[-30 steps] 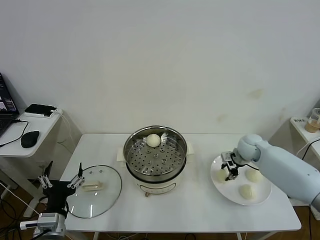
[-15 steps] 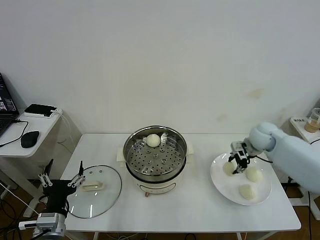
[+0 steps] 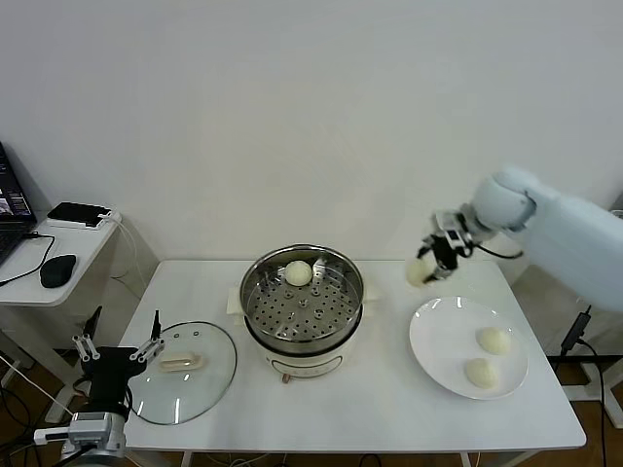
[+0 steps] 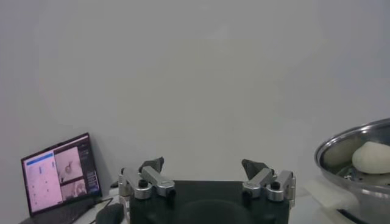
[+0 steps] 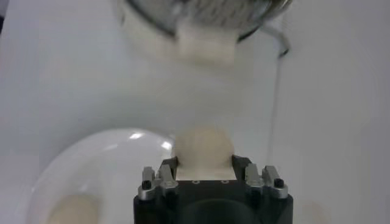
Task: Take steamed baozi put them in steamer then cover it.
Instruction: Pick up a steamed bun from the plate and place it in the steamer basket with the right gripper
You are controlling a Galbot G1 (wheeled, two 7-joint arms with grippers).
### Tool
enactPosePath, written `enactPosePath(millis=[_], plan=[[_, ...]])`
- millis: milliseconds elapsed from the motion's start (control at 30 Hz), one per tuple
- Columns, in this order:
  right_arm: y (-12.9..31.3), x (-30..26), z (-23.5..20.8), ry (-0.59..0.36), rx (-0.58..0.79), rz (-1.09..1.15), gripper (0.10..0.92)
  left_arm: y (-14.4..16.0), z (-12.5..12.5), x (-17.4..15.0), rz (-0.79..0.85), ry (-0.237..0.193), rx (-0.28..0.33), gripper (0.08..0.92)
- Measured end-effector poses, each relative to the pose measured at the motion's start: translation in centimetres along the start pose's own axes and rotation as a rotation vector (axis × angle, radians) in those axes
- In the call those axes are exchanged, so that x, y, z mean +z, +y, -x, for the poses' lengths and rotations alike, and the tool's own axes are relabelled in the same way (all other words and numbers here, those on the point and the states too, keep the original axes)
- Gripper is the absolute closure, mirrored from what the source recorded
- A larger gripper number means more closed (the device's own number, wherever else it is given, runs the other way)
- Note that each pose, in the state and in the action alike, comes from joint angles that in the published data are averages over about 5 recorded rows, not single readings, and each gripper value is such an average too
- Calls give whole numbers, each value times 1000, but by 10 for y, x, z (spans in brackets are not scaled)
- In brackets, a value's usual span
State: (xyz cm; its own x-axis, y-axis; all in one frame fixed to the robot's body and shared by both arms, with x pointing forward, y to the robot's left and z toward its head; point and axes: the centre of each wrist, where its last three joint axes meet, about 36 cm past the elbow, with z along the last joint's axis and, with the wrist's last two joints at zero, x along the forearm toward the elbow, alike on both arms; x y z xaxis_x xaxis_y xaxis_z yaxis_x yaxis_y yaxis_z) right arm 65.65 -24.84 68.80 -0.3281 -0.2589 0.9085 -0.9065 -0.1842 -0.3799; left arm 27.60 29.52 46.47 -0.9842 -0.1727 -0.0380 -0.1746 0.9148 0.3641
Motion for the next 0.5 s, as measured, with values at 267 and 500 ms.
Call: enactPosePath(millis=[267,500], plan=[[-33,-86,16,-102,-16,-46,437,4,3,0,3,-3,-12,177],[-39,-148,53,-153,-73,-67,437,4,2,-2,1,-6,-16,177]])
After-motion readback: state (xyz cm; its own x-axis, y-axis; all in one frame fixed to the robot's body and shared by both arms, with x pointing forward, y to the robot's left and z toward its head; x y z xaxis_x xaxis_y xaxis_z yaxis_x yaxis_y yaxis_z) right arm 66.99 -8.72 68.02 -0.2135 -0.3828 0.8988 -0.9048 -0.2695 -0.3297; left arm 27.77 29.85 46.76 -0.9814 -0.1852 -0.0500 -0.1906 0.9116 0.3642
